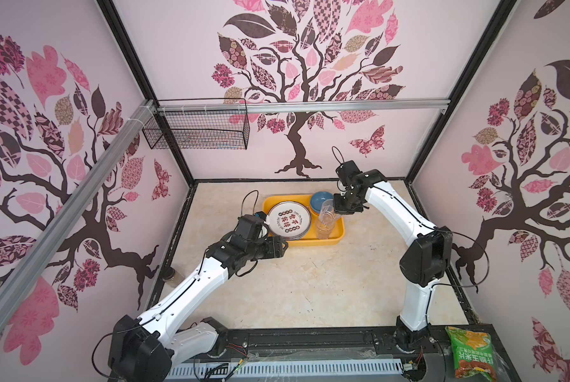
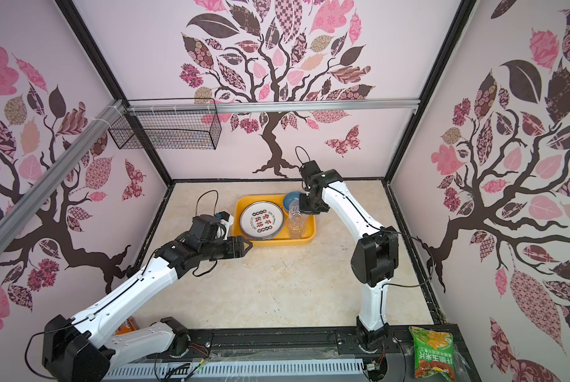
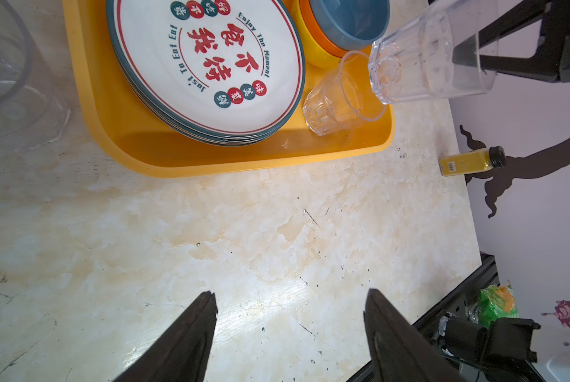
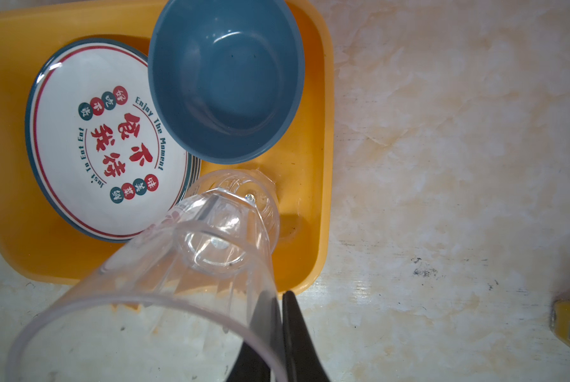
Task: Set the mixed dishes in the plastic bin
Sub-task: 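Lift the clear cup and carry it over the yellow bin, then lower the cup into the bin and open the right gripper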
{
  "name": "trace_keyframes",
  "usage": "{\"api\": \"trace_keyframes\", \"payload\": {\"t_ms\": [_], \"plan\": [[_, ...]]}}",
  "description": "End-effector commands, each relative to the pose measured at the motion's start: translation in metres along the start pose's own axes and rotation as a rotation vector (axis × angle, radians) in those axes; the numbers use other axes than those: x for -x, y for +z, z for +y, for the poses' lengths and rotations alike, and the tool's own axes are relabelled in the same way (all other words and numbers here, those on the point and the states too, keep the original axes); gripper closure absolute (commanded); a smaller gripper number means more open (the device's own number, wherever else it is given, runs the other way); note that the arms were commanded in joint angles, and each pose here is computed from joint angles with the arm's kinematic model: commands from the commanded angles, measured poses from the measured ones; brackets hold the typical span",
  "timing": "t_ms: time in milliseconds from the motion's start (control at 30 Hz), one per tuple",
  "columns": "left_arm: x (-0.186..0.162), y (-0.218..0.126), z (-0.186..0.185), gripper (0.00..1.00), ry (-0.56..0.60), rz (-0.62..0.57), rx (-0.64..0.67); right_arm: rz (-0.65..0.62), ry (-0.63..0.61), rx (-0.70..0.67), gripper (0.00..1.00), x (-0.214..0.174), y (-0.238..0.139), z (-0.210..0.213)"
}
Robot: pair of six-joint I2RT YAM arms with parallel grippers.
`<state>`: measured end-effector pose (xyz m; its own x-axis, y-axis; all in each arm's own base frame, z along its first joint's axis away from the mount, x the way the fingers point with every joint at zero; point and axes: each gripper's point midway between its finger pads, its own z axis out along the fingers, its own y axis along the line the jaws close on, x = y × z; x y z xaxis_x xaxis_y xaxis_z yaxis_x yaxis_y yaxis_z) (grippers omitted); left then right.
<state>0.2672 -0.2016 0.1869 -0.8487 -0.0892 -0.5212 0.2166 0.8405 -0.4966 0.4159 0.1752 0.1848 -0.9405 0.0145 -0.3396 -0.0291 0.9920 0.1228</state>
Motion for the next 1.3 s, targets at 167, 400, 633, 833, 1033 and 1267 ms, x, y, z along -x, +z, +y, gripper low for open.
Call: {"api": "trace_keyframes", "payload": {"t_ms": [167,400,633,833,1033,1267], "plan": [[0.017,-0.006,-0.014,0.26,0.02,-0.041,-0.043,0.04,-0.006,0.004,0.93,-0.001,0.017,0.007],[0.013,-0.004,-0.011,0.27,0.007,-0.036,-0.041,0.061,-0.01,-0.01,0.93,-0.004,0.027,0.006],[0.009,-0.003,-0.006,0.26,-0.002,-0.032,-0.029,0.08,-0.018,-0.03,0.93,-0.009,0.037,0.005],[0.007,-0.004,-0.005,0.27,-0.006,-0.032,-0.026,0.09,-0.016,-0.038,0.91,-0.011,0.046,0.006],[0.004,-0.003,-0.002,0.27,-0.011,-0.03,-0.02,0.102,-0.014,-0.045,0.92,-0.013,0.056,0.006],[0.003,-0.002,0.0,0.27,-0.016,-0.028,-0.015,0.103,-0.011,-0.048,0.86,-0.012,0.059,0.007]]}}
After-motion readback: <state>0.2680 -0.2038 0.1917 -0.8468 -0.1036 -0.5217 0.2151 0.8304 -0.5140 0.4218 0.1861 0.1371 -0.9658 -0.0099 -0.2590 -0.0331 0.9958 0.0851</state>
